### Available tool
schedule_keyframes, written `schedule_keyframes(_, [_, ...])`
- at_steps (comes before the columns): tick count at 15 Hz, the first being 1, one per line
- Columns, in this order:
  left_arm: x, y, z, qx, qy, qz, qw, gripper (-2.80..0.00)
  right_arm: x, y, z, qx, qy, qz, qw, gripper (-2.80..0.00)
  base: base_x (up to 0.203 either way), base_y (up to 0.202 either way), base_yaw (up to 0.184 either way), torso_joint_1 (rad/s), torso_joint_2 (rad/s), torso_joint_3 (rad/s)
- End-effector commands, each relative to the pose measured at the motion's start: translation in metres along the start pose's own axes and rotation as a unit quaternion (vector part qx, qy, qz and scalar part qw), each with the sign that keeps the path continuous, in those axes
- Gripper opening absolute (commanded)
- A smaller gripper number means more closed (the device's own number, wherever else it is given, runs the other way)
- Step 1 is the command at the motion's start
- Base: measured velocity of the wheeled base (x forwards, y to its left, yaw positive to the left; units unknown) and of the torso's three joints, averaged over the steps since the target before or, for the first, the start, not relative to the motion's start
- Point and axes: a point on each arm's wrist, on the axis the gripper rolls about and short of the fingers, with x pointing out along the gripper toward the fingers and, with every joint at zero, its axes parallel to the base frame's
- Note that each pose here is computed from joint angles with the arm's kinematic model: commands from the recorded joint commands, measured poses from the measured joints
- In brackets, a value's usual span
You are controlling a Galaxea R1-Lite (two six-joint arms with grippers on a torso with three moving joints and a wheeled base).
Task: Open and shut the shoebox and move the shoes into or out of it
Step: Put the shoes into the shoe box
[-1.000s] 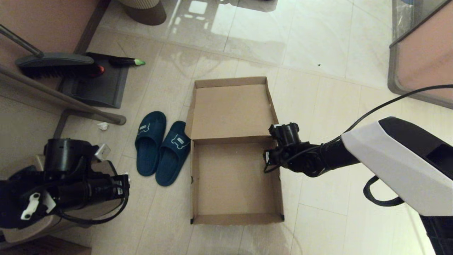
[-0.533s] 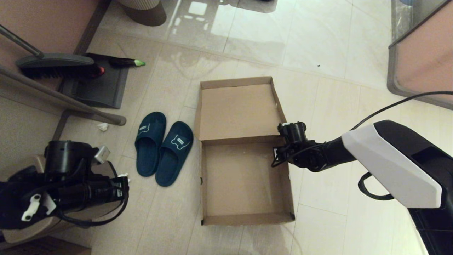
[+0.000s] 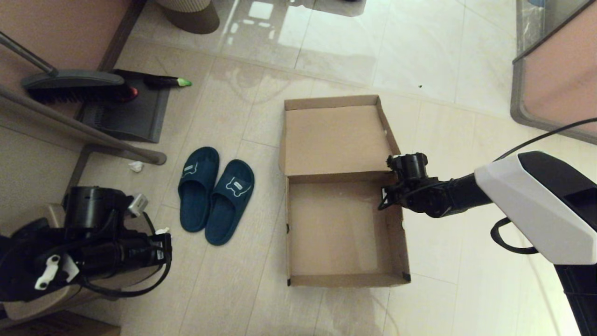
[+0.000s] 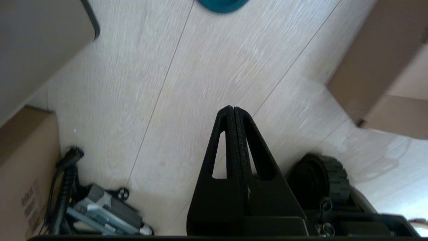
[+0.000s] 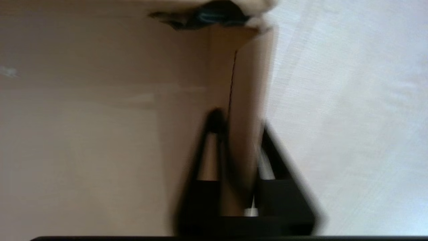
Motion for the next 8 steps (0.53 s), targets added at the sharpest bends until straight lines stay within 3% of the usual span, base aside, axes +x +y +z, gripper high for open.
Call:
schedule_keyframes(1, [0.009, 0.000, 0.000, 0.000, -0.002, 0.000, 1.0000, -2.80, -0.001, -0.003, 0.000, -0.004, 0.002, -0.002, 1.000, 0.00, 0.000, 0.000, 0.000, 0.000, 0.00, 0.000])
schedule_keyframes(5, [0.030, 0.004, 0.001, 0.031, -0.021, 0.004, 0.9993, -2.80, -0.006, -0.004, 0.004, -0.001, -0.003, 0.002, 1.000, 0.00, 0.000, 0.000, 0.000, 0.000, 0.00, 0.000])
schedule_keyframes(8, [0.052, 0.004, 0.002, 0.035, -0.044, -0.002, 0.9984, -2.80, -0.016, -0.007, 0.013, 0.001, -0.011, 0.015, 1.000, 0.00, 0.000, 0.000, 0.000, 0.000, 0.00, 0.000])
